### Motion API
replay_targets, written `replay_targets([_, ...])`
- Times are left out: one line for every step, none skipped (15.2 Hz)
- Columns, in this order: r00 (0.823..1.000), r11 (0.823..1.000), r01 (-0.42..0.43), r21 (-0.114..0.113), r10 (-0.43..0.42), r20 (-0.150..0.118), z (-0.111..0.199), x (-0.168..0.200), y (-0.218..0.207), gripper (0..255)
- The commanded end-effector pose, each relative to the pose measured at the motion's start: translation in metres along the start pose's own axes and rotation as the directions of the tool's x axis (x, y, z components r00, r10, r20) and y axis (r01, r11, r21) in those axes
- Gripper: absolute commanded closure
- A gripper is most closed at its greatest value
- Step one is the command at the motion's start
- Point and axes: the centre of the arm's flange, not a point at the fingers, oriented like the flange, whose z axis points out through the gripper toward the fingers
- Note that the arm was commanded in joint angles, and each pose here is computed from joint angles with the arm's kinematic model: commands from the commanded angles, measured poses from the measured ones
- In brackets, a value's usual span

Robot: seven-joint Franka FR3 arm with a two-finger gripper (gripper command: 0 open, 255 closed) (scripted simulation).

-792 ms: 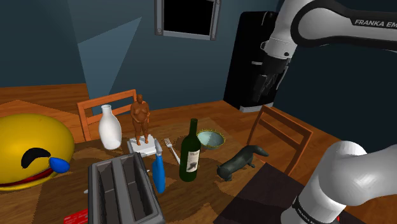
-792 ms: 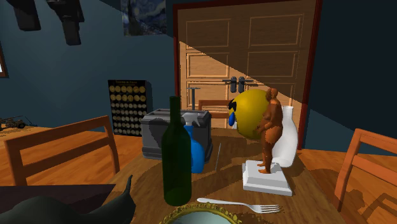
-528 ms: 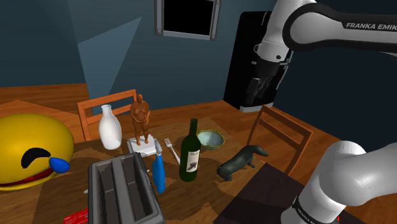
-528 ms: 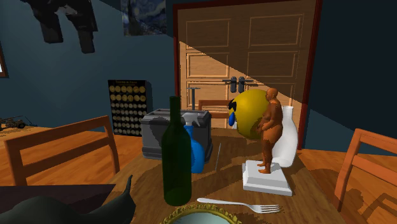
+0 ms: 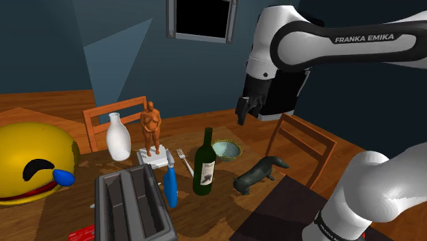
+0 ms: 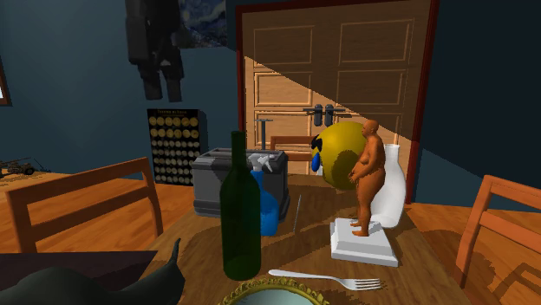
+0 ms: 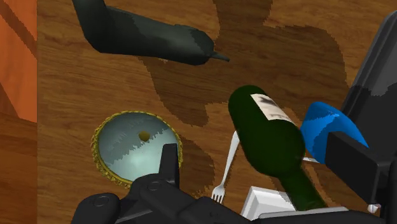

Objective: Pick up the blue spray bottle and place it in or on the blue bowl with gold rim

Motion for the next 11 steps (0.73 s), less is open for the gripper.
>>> replay_targets([1.0, 1.0, -0.009, 0.0, 0.009, 0.008, 0.01, 0.013, -0.02, 0])
replay_targets([1.0, 1.0, -0.012, -0.001, 0.012, 0.012, 0.015, 0.019, -0.031, 0])
replay_targets([1.0, 1.0, -0.016, -0.002, 0.016, 0.016, 0.021, 0.025, -0.042, 0])
replay_targets([1.0, 1.0, -0.02, -0.002, 0.02, 0.02, 0.026, 0.032, -0.052, 0])
replay_targets([0.999, 1.0, -0.023, -0.003, 0.023, 0.024, 0.031, 0.038, -0.063, 0])
replay_targets([0.999, 1.0, -0.027, -0.004, 0.027, 0.028, 0.037, 0.044, -0.074, 0])
replay_targets([0.999, 1.0, -0.03, -0.004, 0.031, 0.032, 0.043, 0.051, -0.084, 0])
replay_targets([0.999, 0.999, -0.034, -0.005, 0.034, 0.036, 0.048, 0.057, -0.095, 0])
replay_targets([0.998, 0.999, -0.038, -0.006, 0.038, 0.04, 0.054, 0.063, -0.105, 0])
replay_targets([0.998, 0.999, -0.041, -0.006, 0.042, 0.044, 0.059, 0.07, -0.116, 0])
replay_targets([0.998, 0.999, -0.045, -0.007, 0.045, 0.048, 0.065, 0.076, -0.126, 0])
